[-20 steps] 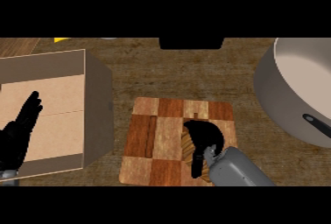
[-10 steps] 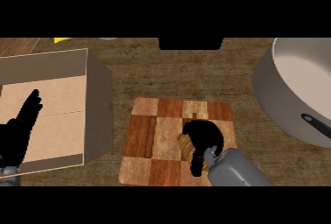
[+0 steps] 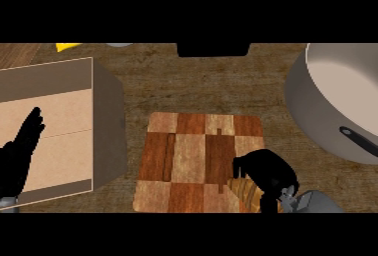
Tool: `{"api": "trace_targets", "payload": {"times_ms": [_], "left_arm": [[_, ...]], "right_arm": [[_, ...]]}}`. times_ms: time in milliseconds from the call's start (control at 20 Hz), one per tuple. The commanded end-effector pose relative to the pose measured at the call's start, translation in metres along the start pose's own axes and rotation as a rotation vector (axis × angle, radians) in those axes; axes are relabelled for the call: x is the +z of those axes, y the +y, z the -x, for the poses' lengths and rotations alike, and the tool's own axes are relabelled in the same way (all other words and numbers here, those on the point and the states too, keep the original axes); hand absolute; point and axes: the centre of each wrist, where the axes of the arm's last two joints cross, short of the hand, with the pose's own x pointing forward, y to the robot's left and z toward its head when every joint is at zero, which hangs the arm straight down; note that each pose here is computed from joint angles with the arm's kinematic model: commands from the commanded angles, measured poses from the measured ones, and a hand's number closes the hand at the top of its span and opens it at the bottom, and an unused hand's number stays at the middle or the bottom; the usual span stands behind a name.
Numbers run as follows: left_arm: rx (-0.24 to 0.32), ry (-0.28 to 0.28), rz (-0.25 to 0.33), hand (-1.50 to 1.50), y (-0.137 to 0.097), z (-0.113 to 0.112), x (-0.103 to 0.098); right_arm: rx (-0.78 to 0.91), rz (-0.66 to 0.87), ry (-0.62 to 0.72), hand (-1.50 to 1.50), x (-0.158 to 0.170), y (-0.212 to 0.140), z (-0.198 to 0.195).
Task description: Pick the croissant from the cutting board and place it in the pot
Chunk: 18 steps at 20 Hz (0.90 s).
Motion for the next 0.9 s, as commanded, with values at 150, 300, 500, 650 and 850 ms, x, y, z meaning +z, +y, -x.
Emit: {"api": "trace_targets", "payload": {"times_ms": [150,300,500,650,850], "left_arm": [[0.031,0.059,0.022,0.0,-0.006,0.016,0.007],[0.023,0.045,0.022,0.0,-0.011,0.017,0.012],[0.041,0.055,0.009,0.0,-0.002,0.014,0.009],[0.017,0.055,0.01,0.0,-0.005,0.019,0.01],[0.049,0.045,0.028,0.0,-0.01,0.019,0.012]], "right_arm": [[0.168,0.216,-0.147,1.5,0.075,-0.005,0.062],[0.203,0.438,-0.131,1.5,0.092,-0.028,0.068],[0.17,0.712,-0.111,1.5,0.123,-0.048,0.072],[0.119,0.881,-0.117,1.5,0.15,-0.07,0.068],[-0.067,0.917,-0.118,1.5,0.162,-0.077,0.089]]}}
